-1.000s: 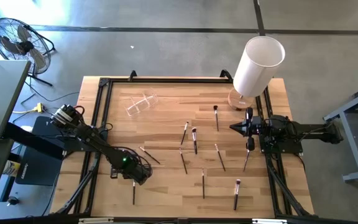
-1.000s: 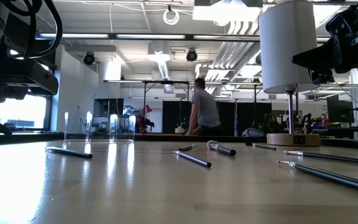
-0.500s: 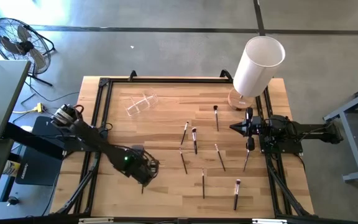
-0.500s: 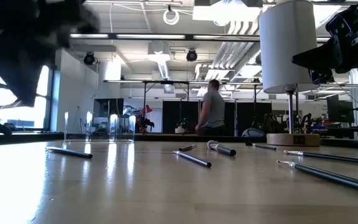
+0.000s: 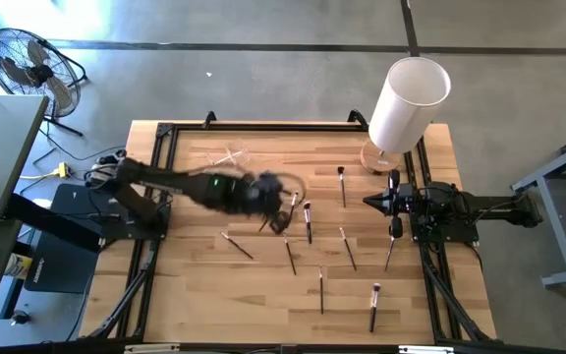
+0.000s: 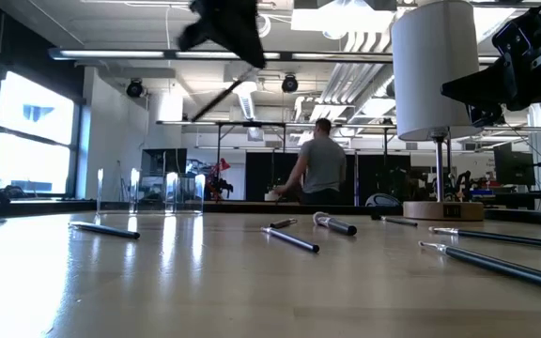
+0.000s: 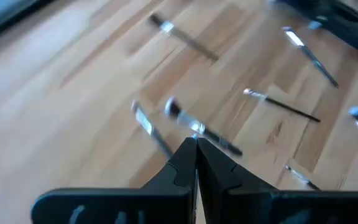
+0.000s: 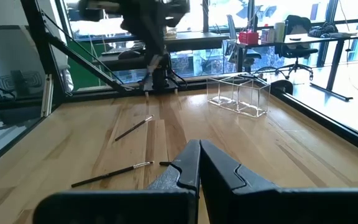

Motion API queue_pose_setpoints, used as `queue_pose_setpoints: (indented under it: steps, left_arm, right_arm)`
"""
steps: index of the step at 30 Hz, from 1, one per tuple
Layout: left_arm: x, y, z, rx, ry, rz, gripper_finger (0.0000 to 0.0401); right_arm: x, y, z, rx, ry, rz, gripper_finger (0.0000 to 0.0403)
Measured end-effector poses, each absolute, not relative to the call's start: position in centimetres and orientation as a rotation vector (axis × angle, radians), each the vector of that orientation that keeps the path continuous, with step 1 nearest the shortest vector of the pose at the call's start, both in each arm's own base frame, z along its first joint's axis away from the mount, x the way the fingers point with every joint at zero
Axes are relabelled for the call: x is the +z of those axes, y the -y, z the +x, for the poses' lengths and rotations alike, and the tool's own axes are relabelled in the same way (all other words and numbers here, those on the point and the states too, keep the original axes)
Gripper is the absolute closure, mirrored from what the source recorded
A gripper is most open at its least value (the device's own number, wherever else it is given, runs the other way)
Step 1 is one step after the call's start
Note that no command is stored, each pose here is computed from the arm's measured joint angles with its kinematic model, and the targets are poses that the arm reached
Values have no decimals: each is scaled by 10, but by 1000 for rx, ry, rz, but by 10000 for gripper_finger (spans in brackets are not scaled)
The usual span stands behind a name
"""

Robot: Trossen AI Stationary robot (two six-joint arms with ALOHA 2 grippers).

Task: Put items in baskets/containers
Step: Put the eyeshadow brush into the transparent organizer

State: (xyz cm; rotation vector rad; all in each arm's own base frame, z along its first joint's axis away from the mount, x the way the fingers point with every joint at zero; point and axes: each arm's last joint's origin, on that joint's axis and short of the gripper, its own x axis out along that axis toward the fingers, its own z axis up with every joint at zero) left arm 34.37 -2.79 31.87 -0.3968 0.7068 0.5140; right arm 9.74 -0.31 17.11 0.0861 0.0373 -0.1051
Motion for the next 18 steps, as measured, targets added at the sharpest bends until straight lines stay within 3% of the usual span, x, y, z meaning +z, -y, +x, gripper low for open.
queue_pose_setpoints:
  steps: [5, 10, 18]
  left_arm:
    - [327, -22, 356, 429, -617, -255, 401]
    - [312, -60, 359, 385, -550, -145, 401]
    - [292, -100, 309, 385, -390, -95, 401]
  right_arm:
    - [171, 3, 97, -105, -38, 86, 398]
    - [171, 3, 97, -105, -38, 86, 398]
    - [171, 3, 97, -105, -38, 86, 398]
